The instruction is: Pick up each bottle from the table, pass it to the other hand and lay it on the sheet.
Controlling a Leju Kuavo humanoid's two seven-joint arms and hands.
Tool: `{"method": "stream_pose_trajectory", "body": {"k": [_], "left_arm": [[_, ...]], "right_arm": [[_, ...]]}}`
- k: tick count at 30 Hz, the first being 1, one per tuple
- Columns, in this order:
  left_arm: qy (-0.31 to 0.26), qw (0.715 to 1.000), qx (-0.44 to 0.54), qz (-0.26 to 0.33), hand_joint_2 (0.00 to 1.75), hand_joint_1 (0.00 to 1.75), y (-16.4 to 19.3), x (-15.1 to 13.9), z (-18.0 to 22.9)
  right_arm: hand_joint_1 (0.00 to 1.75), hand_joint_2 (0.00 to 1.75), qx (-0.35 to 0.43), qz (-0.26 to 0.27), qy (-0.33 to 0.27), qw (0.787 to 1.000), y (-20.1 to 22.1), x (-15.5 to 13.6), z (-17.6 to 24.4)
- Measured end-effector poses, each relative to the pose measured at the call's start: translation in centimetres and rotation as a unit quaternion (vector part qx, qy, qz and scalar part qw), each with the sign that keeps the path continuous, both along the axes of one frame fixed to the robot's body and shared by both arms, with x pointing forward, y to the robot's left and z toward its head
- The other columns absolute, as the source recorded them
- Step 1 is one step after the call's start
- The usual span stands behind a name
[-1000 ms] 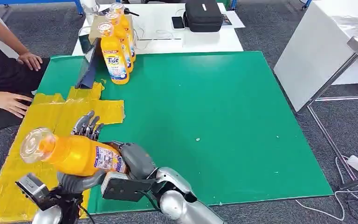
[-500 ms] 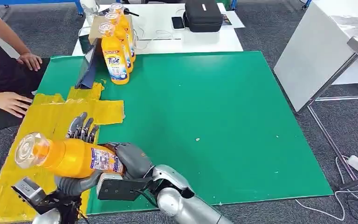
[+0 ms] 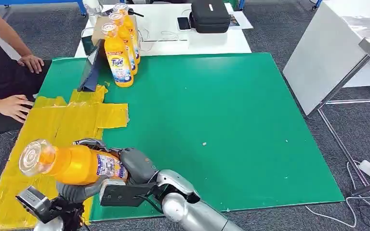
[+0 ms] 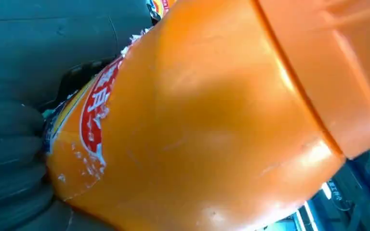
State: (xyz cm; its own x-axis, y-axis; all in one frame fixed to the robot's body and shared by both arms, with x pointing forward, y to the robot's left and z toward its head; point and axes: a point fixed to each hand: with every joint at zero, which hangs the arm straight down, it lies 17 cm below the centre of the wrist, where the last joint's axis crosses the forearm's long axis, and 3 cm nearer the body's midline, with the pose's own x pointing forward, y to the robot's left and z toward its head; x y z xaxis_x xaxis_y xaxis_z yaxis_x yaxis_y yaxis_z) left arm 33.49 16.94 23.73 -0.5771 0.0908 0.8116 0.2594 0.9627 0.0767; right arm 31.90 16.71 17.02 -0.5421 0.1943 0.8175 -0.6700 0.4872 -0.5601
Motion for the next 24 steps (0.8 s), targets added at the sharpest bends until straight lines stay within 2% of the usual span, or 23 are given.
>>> {"method": "stream_pose_trajectory", "body": {"k": [4, 9, 11, 14, 15, 16, 18, 20, 23, 24], "left_arm": [[-0.003, 1.000, 0.000, -0.001, 1.75, 1.75, 0.0, -0.1, 0.1], [-0.005, 1.000, -0.002, -0.002, 1.75, 1.75, 0.0, -0.1, 0.2], [-0.006, 1.000, -0.002, -0.001, 1.75, 1.75, 0.0, -0.1, 0.2], [-0.013, 1.000, 0.011, 0.014, 1.75, 1.75, 0.1, 0.0, 0.2], [-0.023, 0.999, 0.031, 0.033, 1.75, 1.75, 0.3, 0.1, 0.3], [-0.033, 0.997, 0.050, 0.051, 1.75, 1.75, 0.3, 0.3, 0.5], [-0.047, 0.993, 0.079, 0.077, 1.75, 1.75, 0.3, 0.8, 0.9], [-0.067, 0.980, 0.135, 0.128, 1.75, 1.75, 0.5, 1.6, 1.2], [-0.108, 0.947, 0.204, 0.222, 1.75, 1.75, 2.1, 3.2, 2.9], [-0.128, 0.929, 0.229, 0.262, 1.75, 1.75, 3.0, 3.8, 3.9]], "right_arm": [[1.59, 1.75, -0.001, -0.002, 0.000, 1.000, -0.1, 0.1, -0.2], [1.64, 1.75, -0.002, -0.005, 0.001, 1.000, -0.1, 0.2, -0.4], [1.75, 1.75, -0.003, -0.006, 0.002, 1.000, -0.2, 0.2, -0.5], [1.73, 1.75, -0.003, -0.011, 0.000, 1.000, -0.3, 0.4, -0.6], [0.73, 1.75, -0.002, -0.016, -0.002, 1.000, -0.4, 0.6, -0.6], [0.00, 1.75, -0.001, -0.020, -0.002, 1.000, -0.5, 0.8, -0.6], [0.00, 1.75, -0.001, -0.035, -0.004, 0.999, -1.0, 1.5, -0.6], [0.00, 1.75, -0.009, -0.061, -0.005, 0.998, -1.8, 2.7, -0.7], [0.00, 1.75, -0.022, -0.095, -0.007, 0.995, -4.0, 5.1, -1.1], [0.00, 1.75, -0.026, -0.106, -0.006, 0.994, -5.3, 6.2, -1.3]]}}
